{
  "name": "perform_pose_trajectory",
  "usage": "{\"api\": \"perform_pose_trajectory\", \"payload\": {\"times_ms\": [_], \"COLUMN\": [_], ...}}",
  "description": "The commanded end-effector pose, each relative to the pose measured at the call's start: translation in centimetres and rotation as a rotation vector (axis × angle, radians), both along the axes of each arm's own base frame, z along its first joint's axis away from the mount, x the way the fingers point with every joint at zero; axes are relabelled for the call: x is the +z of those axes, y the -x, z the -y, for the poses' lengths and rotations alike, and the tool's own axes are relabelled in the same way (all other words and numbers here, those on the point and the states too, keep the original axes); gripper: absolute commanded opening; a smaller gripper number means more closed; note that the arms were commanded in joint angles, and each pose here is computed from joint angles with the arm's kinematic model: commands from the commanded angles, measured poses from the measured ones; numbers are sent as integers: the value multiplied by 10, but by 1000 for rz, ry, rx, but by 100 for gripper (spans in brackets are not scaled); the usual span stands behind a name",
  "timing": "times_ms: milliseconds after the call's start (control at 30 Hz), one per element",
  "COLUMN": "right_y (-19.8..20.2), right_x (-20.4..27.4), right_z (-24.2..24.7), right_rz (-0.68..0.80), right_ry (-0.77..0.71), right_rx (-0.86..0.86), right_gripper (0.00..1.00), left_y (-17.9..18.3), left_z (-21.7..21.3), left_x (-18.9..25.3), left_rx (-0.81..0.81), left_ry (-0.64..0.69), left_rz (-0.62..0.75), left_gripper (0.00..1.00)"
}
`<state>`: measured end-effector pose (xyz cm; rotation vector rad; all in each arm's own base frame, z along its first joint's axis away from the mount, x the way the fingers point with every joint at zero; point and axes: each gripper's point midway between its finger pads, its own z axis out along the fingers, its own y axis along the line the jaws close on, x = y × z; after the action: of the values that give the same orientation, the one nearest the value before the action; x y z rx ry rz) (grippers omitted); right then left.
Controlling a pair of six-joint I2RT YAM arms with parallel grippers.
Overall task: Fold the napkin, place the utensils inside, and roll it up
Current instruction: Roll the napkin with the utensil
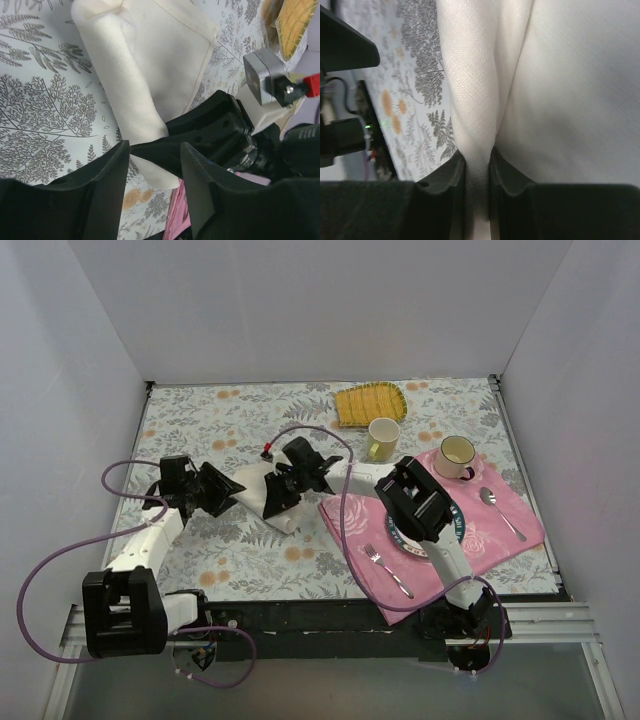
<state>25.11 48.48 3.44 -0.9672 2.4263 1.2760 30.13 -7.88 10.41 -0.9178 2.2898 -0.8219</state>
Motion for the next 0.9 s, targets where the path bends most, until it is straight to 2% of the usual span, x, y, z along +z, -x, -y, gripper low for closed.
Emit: {"api": "perform_pose_trajectory", "payload": {"times_ms": [0, 167, 200, 300, 567, 767, 867], "right_y": [31, 37, 37, 36, 30, 32, 29], "right_x": [-1, -8, -10, -12, -10, -16, -22], "right_z": [1, 11, 12, 16, 19, 24, 26], "right_rz": [-384, -497, -506, -540, -557, -532, -468], "right_ry": [-161, -216, -218, -235, -264, -232, -177], "right_rx": [9, -32, -39, -68, -120, -137, -131], "right_gripper": [16, 15, 15, 16, 21, 31, 38], "left_y": [0, -14, -17, -23, -25, -23, -22], "left_z": [14, 21, 21, 25, 29, 26, 24], "left_x": [1, -9, -11, -19, -31, -53, -69], "left_rx": [-40, -52, -52, -49, -35, -5, 9], "left_ry": [87, 144, 148, 181, 240, 226, 209], "left_rz": [20, 40, 43, 67, 150, 140, 95], "left_gripper": [41, 31, 26, 19, 13, 12, 11]}}
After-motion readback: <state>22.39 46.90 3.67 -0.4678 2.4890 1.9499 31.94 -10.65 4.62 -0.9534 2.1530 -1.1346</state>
